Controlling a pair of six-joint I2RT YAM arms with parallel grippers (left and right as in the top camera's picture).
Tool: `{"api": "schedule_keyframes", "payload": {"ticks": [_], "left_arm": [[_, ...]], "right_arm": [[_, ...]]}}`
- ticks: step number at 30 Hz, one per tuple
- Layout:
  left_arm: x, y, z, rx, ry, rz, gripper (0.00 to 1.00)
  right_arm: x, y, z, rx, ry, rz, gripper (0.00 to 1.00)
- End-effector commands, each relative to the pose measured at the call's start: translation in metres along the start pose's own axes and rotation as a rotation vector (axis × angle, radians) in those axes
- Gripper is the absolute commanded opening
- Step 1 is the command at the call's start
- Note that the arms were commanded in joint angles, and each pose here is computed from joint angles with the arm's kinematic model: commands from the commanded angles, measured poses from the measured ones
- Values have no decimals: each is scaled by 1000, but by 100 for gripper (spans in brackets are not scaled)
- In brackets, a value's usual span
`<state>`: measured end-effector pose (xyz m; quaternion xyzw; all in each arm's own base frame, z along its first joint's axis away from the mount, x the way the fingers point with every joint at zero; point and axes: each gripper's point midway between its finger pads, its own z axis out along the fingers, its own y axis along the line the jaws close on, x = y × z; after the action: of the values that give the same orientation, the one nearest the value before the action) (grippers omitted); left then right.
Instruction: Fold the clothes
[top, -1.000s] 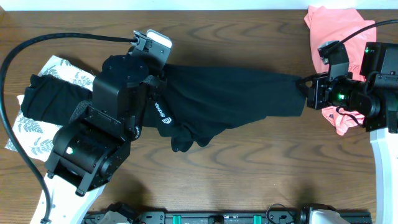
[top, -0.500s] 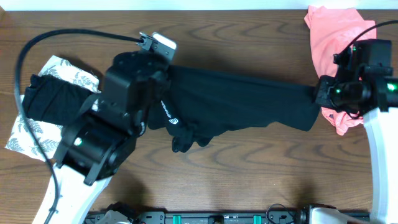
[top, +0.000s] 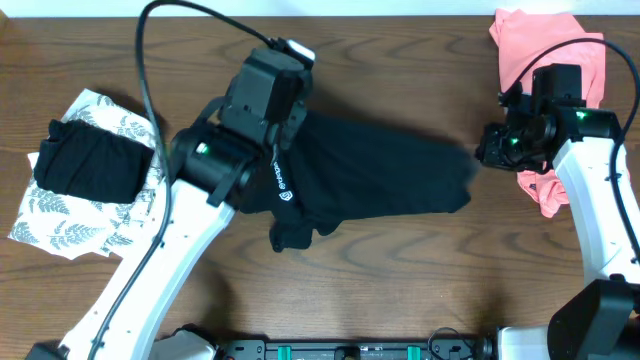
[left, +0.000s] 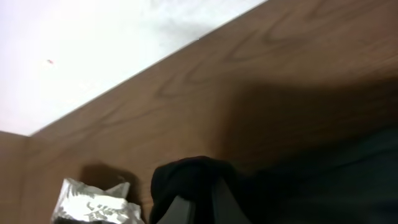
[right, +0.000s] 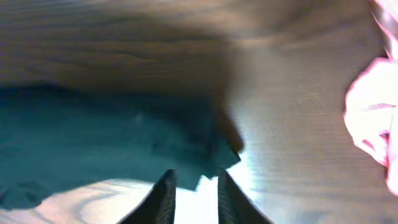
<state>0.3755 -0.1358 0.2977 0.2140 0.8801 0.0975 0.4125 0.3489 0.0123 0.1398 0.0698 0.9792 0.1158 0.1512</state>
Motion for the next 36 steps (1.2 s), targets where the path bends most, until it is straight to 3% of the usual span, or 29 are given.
{"api": "schedule_keyframes", "payload": {"ticks": [1,4,7,16,26,36], "left_arm": [[0,8,4,-22,-2,-47,6],[-5,9,4,-24,-24,-55,6],[-7,9,3,-25,-31,-53,6],[-7,9,3,-25,-30,-54,6],[-7,9,3,-24,-31,-54,6],[-7,9,3,-24,-30,-54,6]], "right_arm": [[1,12,0,-53,0,-65,30],[1,12,0,-54,0,-69,45],[4,13,4,-63,6,-70,52],[21,14,56,-148,26,-20,53],[24,36,116,-314,26,-48,45],[20,42,132,-338,15,-70,43]]}}
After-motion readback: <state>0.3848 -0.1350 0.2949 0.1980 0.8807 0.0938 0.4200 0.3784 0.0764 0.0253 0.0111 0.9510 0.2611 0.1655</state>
